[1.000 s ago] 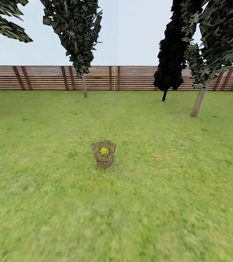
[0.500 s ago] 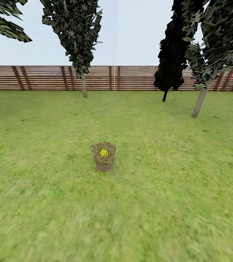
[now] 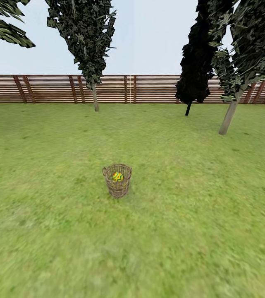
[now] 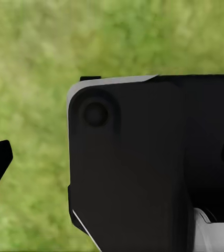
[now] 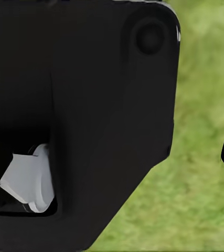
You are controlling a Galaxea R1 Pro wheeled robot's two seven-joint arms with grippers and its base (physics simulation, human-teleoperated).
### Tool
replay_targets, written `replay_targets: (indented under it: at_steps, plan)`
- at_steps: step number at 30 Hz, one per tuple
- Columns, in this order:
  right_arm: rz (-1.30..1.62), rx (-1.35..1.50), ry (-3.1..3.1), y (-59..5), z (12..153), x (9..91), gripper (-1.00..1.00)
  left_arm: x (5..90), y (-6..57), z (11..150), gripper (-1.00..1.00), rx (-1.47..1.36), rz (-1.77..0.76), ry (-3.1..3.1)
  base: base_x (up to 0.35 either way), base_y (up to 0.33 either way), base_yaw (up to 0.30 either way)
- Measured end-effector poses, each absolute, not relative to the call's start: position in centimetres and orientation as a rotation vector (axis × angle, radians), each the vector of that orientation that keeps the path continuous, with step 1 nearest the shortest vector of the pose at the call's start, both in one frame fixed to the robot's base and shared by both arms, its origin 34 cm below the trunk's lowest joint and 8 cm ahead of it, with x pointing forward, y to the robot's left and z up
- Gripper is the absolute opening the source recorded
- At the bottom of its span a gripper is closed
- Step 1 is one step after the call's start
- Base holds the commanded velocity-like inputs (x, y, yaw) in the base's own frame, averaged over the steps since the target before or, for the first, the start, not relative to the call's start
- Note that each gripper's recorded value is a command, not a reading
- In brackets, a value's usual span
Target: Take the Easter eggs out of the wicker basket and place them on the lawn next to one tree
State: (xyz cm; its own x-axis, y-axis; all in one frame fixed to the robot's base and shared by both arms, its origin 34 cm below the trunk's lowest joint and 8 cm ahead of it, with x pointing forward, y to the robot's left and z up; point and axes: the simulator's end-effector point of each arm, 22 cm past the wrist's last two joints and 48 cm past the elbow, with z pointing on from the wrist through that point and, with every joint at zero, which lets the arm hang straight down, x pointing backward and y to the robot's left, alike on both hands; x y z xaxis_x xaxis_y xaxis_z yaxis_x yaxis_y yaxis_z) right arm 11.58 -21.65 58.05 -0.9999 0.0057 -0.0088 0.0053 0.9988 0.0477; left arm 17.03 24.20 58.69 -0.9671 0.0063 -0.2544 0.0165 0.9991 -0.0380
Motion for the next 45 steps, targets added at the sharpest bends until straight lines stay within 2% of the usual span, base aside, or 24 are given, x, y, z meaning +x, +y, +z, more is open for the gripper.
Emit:
replay_targets:
  at_steps: [24,45]
  plan:
    - [0.083,0.006,3.109,-21.30,58.02,12.61,1.00,17.13,24.20,58.69,1.00,0.017,-0.058,2.882,0.150,0.005,0.000]
    - [0.091,0.012,3.105,-20.79,58.05,12.75,1.00,17.23,24.20,58.71,1.00,0.018,-0.058,2.879,0.244,0.160,0.000]
